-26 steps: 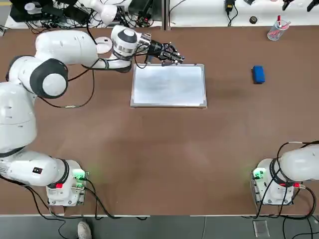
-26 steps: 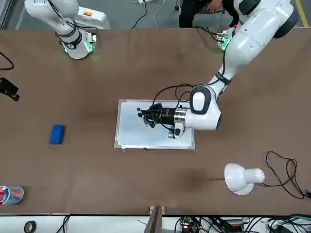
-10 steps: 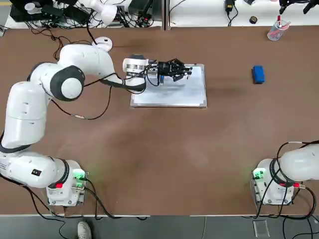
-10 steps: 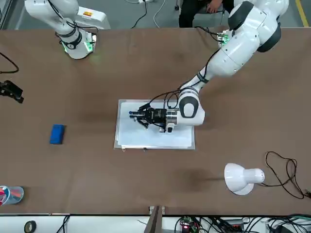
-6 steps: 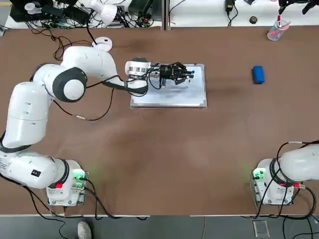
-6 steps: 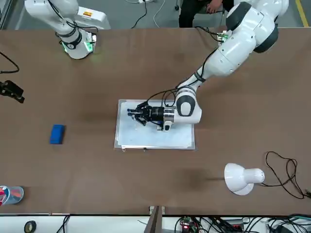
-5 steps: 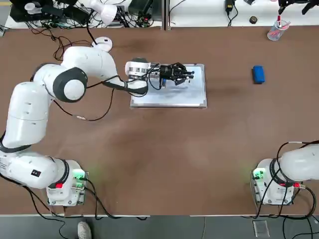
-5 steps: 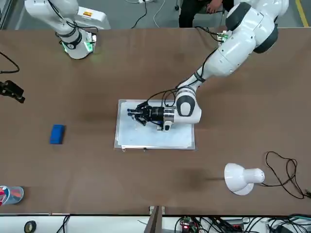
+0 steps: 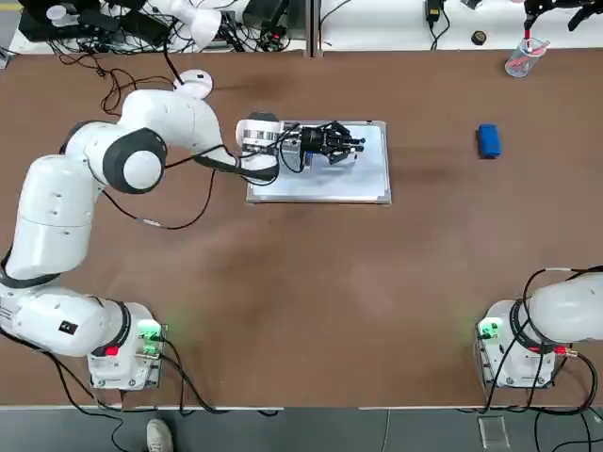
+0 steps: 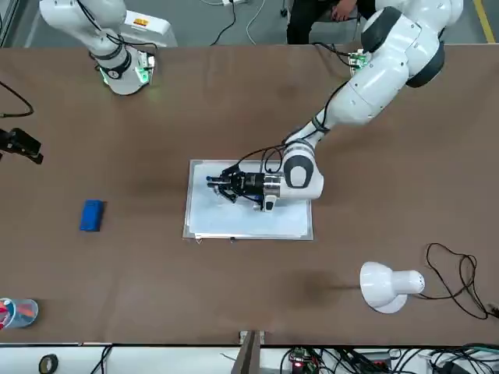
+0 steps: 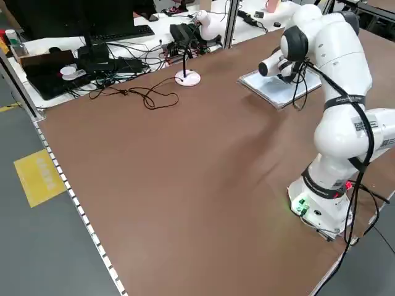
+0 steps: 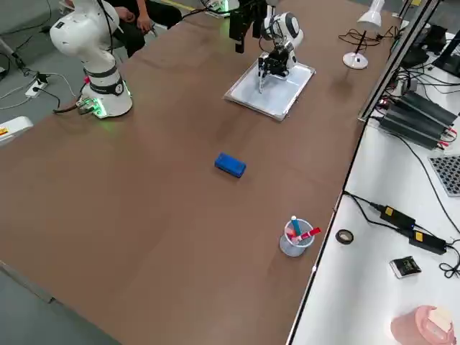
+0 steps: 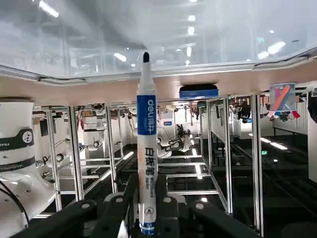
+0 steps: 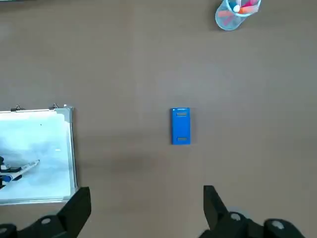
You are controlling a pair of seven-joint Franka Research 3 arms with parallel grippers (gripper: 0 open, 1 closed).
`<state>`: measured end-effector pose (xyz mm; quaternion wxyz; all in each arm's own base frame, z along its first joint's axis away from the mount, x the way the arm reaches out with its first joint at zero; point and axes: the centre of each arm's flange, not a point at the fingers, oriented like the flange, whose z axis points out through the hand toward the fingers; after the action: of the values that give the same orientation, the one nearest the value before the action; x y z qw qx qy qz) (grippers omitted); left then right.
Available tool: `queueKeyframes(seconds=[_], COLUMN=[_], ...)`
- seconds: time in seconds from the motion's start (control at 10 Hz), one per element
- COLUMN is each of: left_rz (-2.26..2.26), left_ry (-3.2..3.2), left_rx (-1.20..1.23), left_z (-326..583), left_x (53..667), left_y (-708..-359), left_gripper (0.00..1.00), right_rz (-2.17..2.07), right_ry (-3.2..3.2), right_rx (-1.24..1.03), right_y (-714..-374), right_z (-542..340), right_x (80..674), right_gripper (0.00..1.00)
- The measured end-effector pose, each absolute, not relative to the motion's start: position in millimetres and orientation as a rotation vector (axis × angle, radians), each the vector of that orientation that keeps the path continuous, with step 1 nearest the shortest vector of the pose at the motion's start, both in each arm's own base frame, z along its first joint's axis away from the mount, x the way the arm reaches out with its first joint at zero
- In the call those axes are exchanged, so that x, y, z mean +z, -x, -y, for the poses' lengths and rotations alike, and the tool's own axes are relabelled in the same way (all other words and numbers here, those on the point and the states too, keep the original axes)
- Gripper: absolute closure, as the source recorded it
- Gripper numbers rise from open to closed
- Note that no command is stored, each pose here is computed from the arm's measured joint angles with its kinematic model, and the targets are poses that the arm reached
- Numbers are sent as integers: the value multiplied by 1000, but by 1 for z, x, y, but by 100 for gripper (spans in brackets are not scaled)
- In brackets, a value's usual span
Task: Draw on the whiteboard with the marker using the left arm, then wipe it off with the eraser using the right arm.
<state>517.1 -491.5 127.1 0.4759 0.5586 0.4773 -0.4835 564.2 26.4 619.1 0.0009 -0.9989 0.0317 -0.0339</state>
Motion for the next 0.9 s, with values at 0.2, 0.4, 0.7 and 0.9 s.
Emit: queueKeyframes(seconds=[0.2,0.4,0.7,0.9], left_rz=[-1166,-1166,-1170,-1169], left_ry=[-1365,-1365,-1363,-1363], left_rx=[-1182,-1181,-1165,-1148], left_z=[492,491,485,479], left_x=[126,126,126,127], left_y=[-517,-517,-525,-533], left_gripper=[82,82,82,82], right_rz=[-98,-94,-93,-93], right_ry=[3136,3137,3137,3136], right_rx=[-76,-55,-51,-50], right_y=[-562,-561,-561,-561], right_z=[-27,-28,-29,-29], right_x=[617,615,614,614], right_gripper=[0,0,0,0])
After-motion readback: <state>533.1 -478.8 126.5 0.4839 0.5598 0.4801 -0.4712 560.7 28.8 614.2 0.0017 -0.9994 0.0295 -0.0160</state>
